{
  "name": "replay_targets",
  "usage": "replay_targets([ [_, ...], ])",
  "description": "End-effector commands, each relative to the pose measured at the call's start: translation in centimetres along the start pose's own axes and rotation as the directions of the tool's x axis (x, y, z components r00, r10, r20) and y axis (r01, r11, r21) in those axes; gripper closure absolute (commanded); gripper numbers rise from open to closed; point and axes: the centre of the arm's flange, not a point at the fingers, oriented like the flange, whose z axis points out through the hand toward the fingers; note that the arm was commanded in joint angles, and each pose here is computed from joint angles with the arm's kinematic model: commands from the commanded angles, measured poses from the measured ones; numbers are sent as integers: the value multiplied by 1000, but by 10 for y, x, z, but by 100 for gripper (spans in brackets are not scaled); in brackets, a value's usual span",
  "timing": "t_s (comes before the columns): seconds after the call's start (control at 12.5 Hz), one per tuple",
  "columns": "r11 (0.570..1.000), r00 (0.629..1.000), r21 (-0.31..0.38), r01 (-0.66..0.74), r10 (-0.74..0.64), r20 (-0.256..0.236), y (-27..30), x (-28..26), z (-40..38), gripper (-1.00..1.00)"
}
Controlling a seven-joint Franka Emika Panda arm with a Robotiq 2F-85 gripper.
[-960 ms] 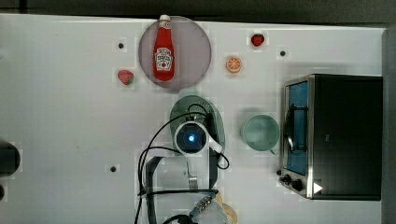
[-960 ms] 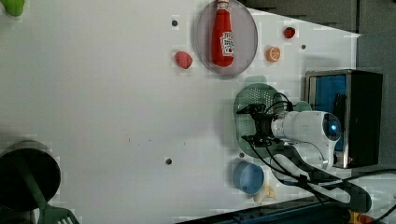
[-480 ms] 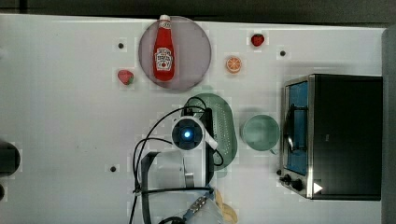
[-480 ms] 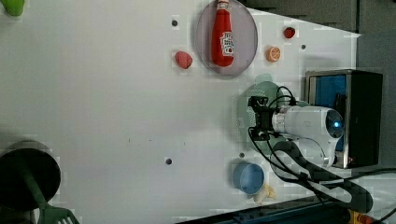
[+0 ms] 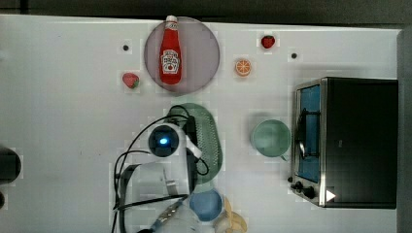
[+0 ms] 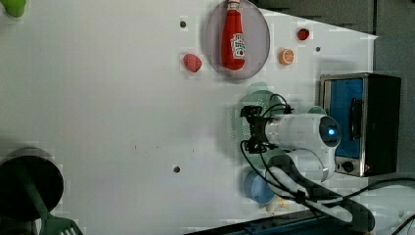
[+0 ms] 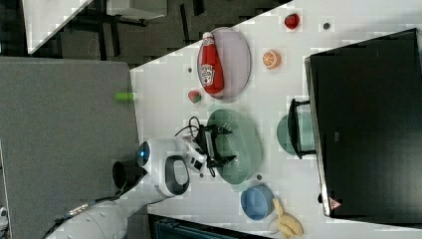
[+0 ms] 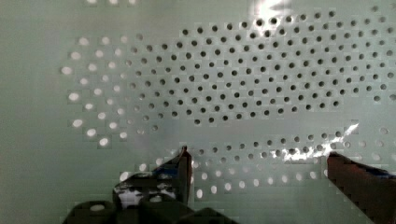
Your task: Drag strainer right to left.
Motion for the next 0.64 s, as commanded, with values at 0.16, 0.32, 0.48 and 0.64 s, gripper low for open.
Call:
replay_targets([
  [0.16,996,996,-4,-86,86,23,-25,-53,-10,-100],
  [0.32,994,994,-11,-107,107,29,-30,-72,-12,-100],
  [0.48,994,993,-14,-111,112,34,-33,-88,-13,-100],
  [0.64,994,993,-16,-113,113,44,-35,-104,-13,-100],
])
